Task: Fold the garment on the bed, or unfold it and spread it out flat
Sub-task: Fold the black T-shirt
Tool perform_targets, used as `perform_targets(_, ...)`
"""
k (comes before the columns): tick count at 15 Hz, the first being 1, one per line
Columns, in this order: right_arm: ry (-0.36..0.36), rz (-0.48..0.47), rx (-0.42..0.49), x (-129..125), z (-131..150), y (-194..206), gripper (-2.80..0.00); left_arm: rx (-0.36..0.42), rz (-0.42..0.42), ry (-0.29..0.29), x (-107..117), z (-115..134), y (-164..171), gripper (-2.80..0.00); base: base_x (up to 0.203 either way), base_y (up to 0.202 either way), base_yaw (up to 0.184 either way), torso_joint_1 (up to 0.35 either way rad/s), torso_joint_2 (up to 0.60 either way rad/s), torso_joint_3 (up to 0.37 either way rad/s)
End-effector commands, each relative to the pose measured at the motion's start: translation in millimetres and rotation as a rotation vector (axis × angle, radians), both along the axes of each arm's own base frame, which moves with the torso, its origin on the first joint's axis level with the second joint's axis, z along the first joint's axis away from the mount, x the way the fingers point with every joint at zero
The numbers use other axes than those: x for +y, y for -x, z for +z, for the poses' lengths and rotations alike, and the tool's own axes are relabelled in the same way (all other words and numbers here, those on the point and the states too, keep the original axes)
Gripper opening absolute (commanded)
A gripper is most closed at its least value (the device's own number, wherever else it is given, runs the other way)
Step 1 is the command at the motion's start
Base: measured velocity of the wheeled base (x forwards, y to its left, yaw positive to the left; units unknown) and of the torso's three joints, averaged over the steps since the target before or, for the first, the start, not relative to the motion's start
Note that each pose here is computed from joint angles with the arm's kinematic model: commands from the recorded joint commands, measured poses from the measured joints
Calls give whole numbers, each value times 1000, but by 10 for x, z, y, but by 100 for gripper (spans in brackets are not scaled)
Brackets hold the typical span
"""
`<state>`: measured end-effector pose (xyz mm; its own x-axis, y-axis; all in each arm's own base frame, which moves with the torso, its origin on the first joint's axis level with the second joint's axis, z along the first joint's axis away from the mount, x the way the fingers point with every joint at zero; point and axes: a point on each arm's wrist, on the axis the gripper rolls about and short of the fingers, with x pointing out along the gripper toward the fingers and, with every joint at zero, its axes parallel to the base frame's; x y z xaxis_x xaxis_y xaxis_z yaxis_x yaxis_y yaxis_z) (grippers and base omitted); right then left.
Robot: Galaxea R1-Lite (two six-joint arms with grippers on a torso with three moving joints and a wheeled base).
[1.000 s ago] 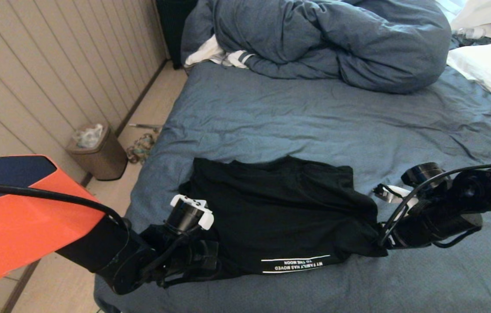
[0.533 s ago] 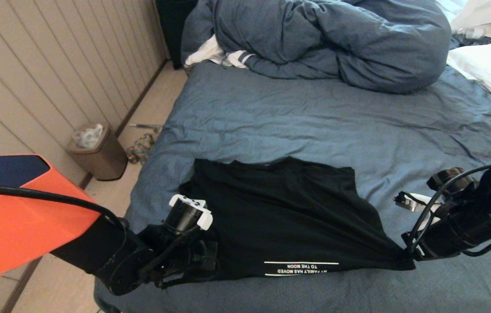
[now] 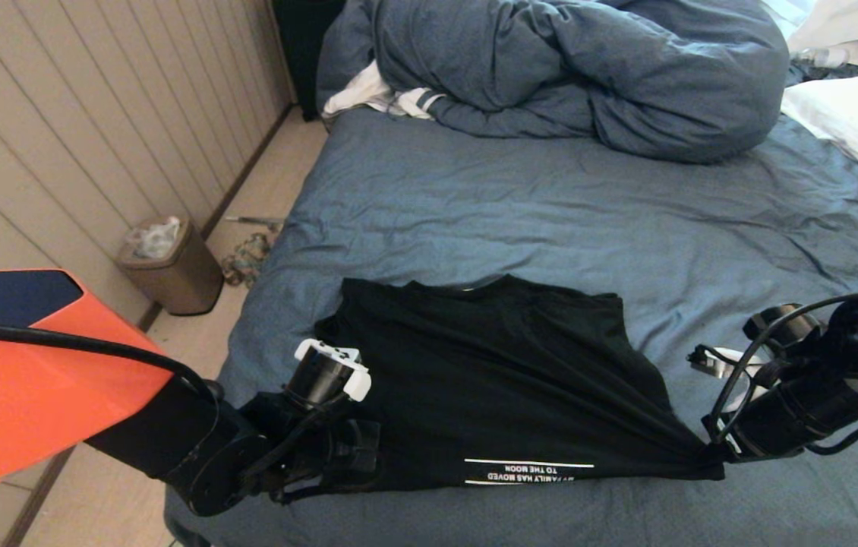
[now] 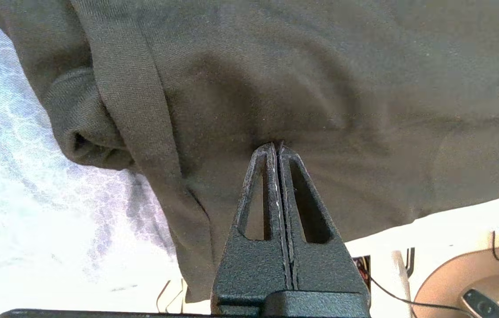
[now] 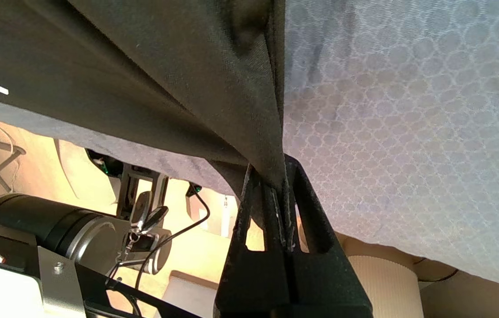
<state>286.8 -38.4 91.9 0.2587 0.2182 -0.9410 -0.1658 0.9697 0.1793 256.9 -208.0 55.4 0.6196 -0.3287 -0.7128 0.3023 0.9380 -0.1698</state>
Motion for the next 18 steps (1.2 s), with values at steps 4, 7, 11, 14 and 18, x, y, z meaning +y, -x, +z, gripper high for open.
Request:
perform_targets(4, -4, 5, 18, 5, -55, -15, -280, -3, 4, 5, -1, 4, -1, -280, 0, 0, 0, 0, 0, 0)
perform_targets(7, -3, 10, 25, 12, -84, -13, -280, -2, 5, 6, -1, 4, -1, -280, 0, 0, 0, 0, 0, 0)
perform_targets(11, 5, 24, -3, 32, -26, 13, 0, -10, 6, 16, -3, 36, -4, -280, 0, 0, 0, 0, 0, 0)
perform_targets(14, 9, 18, -42, 29, 89, 49, 0, -12, 6, 20, -5, 48, 3, -280, 0, 0, 0, 0, 0, 0)
perform_targets(18, 16, 5, -213, 14, 463, 68, 0, -28, 7, 34, 11, 126, 22, -280, 0, 0, 0, 0, 0, 0)
